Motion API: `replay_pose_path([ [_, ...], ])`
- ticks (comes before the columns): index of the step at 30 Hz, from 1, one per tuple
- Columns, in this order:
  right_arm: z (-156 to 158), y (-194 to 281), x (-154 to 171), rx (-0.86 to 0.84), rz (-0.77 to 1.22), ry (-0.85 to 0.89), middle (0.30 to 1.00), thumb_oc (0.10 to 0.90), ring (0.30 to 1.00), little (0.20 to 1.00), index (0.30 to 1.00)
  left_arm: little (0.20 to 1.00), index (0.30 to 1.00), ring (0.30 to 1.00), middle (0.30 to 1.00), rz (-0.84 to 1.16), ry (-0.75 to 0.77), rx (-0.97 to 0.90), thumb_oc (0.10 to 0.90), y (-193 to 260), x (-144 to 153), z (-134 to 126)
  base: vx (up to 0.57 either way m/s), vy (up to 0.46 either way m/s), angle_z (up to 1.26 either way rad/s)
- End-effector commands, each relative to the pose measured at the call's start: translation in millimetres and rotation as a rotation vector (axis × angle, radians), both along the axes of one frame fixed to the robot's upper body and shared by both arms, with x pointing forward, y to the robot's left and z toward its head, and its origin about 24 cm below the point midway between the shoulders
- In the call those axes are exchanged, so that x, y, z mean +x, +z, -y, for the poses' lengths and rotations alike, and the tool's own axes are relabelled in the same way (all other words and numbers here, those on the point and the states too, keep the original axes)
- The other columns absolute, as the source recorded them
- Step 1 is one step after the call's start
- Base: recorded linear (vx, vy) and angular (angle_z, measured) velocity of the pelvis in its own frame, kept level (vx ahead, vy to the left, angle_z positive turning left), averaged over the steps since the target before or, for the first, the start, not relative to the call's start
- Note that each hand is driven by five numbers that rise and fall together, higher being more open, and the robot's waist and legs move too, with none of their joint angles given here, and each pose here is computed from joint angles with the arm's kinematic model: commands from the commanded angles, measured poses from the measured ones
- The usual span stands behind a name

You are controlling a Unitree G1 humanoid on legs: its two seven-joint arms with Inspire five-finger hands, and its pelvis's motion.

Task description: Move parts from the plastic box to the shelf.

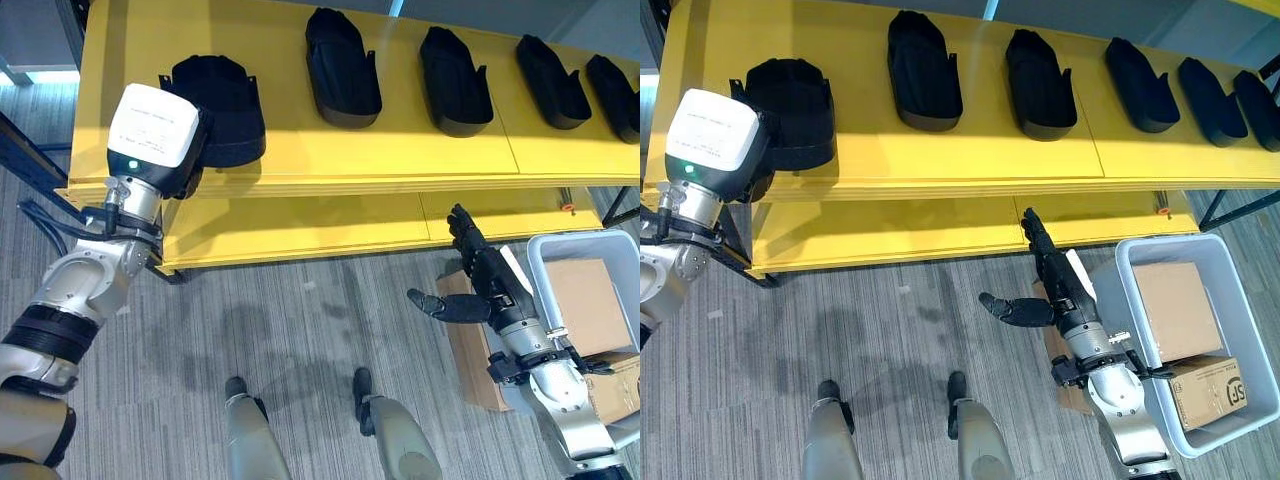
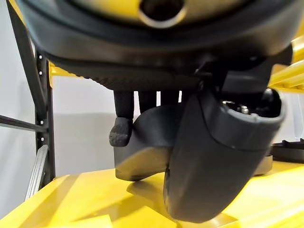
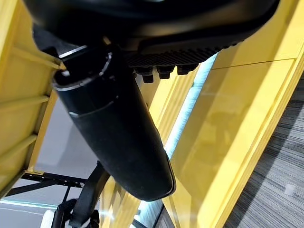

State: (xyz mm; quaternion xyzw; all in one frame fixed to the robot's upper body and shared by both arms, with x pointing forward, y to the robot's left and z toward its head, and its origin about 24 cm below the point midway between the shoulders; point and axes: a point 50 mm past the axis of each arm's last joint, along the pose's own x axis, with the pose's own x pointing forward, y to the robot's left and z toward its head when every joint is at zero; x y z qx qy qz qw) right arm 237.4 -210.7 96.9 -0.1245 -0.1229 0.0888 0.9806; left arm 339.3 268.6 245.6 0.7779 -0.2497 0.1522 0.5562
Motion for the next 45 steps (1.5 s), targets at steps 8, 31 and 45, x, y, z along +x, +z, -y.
replay_pose_path([
  [8, 6.2, 55.8, -1.9, 0.024, 0.281, 0.034, 1.000, 0.900, 1.000, 1.000, 1.000, 0.300, 0.300, 0.300, 0.300, 0.163, 0.073, 0.165, 0.400, 70.9, -1.4, -5.4, 0.04, 0.006, 0.07],
  [31, 13.3, 61.8, -12.3, 0.026, 0.319, 0.024, 1.000, 0.900, 1.000, 1.000, 1.000, 0.300, 0.300, 0.300, 0.300, 0.178, 0.216, 0.279, 0.400, 114.3, -1.1, -25.7, 0.01, 0.020, -0.03],
  [45, 17.5, 69.7, -14.6, 0.013, 0.357, 0.013, 1.000, 0.900, 1.000, 1.000, 1.000, 0.300, 0.300, 0.300, 0.300, 0.146, 0.256, 0.410, 0.400, 119.8, -3.9, -28.7, 0.02, 0.028, -0.03],
])
